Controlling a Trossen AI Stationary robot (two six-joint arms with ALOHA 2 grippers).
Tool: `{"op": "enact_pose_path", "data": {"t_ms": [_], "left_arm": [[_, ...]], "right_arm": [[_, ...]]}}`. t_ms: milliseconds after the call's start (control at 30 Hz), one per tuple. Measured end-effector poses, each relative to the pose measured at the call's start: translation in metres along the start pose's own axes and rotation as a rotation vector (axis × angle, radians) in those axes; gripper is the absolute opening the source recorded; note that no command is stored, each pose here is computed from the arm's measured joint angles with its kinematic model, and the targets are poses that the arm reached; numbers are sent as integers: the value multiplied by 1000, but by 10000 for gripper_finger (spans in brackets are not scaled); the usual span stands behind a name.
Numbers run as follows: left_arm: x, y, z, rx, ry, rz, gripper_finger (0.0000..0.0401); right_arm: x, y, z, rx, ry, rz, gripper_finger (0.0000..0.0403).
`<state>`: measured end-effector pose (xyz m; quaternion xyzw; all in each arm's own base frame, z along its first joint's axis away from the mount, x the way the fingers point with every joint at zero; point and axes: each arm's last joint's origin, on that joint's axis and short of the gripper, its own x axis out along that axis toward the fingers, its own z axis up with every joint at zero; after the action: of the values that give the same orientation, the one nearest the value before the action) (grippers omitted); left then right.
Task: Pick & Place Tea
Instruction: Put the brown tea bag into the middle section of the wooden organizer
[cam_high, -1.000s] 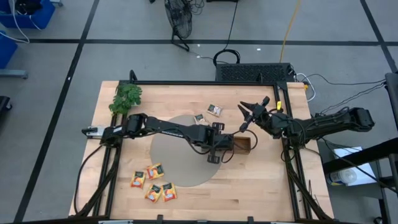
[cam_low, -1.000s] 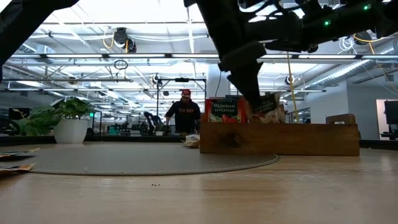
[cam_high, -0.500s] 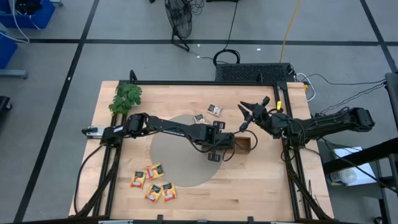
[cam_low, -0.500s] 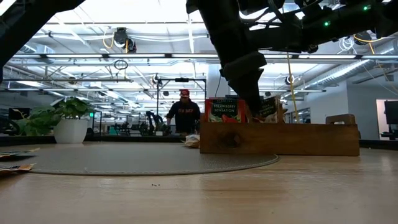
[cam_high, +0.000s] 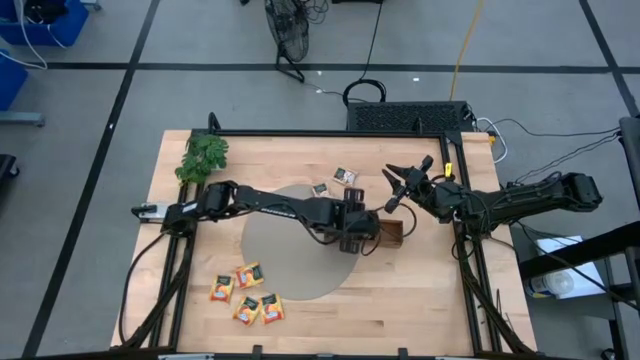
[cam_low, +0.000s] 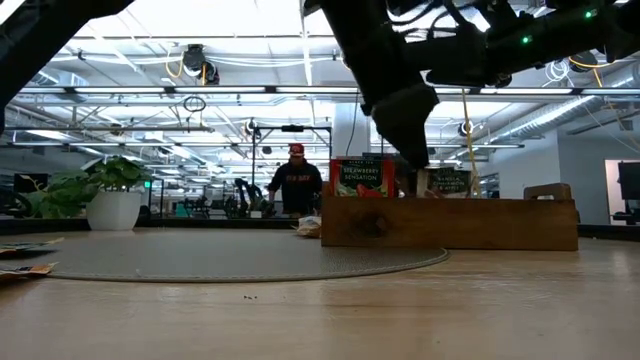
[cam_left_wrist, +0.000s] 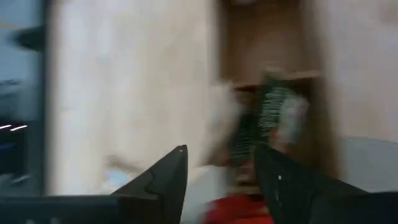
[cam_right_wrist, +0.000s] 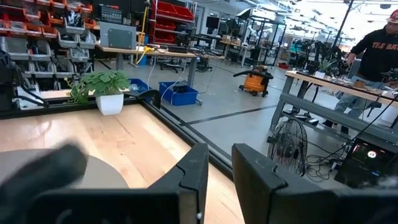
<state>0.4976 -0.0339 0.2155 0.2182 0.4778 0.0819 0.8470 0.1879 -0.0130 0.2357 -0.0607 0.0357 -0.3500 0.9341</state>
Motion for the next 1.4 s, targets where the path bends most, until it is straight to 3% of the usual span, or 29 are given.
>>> {"op": "enact_pose_path", "data": {"t_ms": [133, 200, 367, 500, 633, 767, 900, 1000, 1100, 1200, 1400], "left_arm": [[-7, 13, 4, -36, -10, 179, 207], [-8, 16, 4, -38, -4, 214, 208], [-25, 20, 6, -10, -13, 213, 196], [-54, 30, -5, 15, 67, 141, 178], [-66, 66, -33, -57, 102, -100, 161], [-62, 96, -74, -241, 15, -279, 143], [-62, 106, -127, -424, -56, -254, 132], [-56, 101, -162, -593, -156, -208, 133], [-42, 89, -198, -713, -162, -191, 139], [-31, 82, -220, -673, -165, -190, 142], [-19, 75, -219, -628, -199, -334, 143]], "right_arm": [[0, 0, 0, 1, 0, 0, 59], [0, 0, 0, 3, 2, 0, 59], [0, 0, -2, -8, 13, 2, 59], [0, 0, -4, -24, 30, 4, 59], [0, 1, -5, -10, 38, 20, 59], [0, 3, -5, -12, 37, 85, 59], [0, 3, -6, -18, 41, 105, 59], [-1, 3, -8, -15, 39, 110, 59], [-1, 3, -10, -16, 40, 108, 59], [-1, 3, -12, -7, 35, 106, 59], [-3, 2, -20, 53, 23, 102, 59]]}}
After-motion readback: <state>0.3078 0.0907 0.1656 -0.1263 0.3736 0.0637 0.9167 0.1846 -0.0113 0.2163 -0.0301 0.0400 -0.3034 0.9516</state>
